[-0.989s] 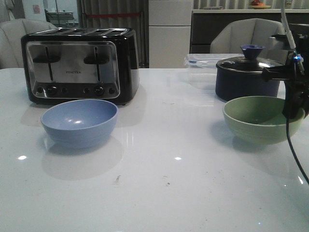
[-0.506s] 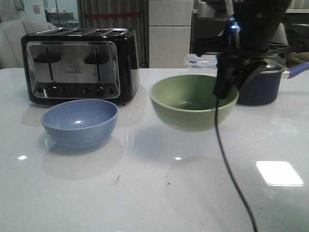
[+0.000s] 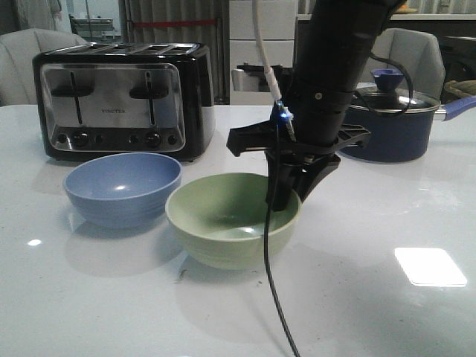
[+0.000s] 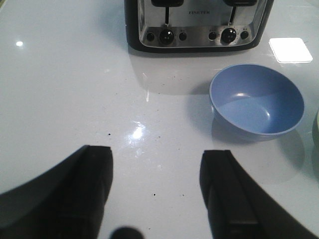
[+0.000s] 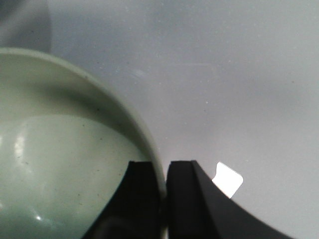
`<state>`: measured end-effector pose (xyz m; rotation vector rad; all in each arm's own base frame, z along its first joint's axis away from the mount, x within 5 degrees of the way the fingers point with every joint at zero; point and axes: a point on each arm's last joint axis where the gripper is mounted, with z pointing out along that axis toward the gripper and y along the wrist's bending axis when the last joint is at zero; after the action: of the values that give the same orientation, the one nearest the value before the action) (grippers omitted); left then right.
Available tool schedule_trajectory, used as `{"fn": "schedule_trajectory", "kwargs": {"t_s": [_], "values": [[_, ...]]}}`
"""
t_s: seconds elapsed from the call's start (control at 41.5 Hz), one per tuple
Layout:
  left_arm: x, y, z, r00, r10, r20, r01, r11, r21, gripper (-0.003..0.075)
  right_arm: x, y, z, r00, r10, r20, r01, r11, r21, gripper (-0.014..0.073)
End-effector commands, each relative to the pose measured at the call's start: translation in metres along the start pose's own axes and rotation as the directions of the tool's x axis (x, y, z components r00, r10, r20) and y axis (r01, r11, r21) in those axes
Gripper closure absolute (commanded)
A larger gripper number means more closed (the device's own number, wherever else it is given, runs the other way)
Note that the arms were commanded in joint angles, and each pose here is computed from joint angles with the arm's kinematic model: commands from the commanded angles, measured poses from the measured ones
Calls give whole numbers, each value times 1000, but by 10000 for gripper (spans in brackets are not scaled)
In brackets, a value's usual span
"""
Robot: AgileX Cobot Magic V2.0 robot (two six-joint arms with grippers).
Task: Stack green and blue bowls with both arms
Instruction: 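Slide the green bowl with the right gripper toward the blue bowl, then open the right gripper and lift it away from the green bowl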
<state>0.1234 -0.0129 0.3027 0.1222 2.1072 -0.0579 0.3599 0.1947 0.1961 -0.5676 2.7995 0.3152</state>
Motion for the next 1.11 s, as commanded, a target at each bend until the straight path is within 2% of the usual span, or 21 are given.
{"fn": "schedule_trajectory", "kwargs": {"t_s": [0.0,0.048,0.121,0.241,0.386,0.531,0.651,0.916,1.013,1.085], "values": [[-15,-1,-3,995,-7,99,6,1000,8,267,-12,3,-30,993,-34,116,33,999,11,250],[-15,-1,-3,995,-7,99,6,1000,8,267,-12,2,-35,991,-46,128,44,999,23,198],[-15,-1,-3,995,-7,99,6,1000,8,267,-13,3,-46,986,-61,153,56,998,35,166],[-15,-1,-3,995,-7,99,6,1000,8,267,-10,6,-74,976,-74,206,68,997,38,169],[-15,-1,-3,995,-7,99,6,1000,8,267,7,17,-113,936,-145,321,136,989,51,169],[-15,-1,-3,995,-7,101,6,1000,8,267,39,25,-143,884,-208,418,197,978,70,169],[-15,-1,-3,995,-7,103,6,1000,8,267,72,28,-163,848,-219,482,210,975,73,169],[-17,-1,5,996,-9,90,8,1000,8,262,140,21,-181,821,-220,527,212,974,75,169],[-17,-3,16,999,-19,45,18,1000,24,221,160,18,-184,813,-217,541,212,975,73,169],[-20,-8,25,1000,-19,14,18,998,56,158,169,17,-187,804,-217,553,212,974,74,169]]}}
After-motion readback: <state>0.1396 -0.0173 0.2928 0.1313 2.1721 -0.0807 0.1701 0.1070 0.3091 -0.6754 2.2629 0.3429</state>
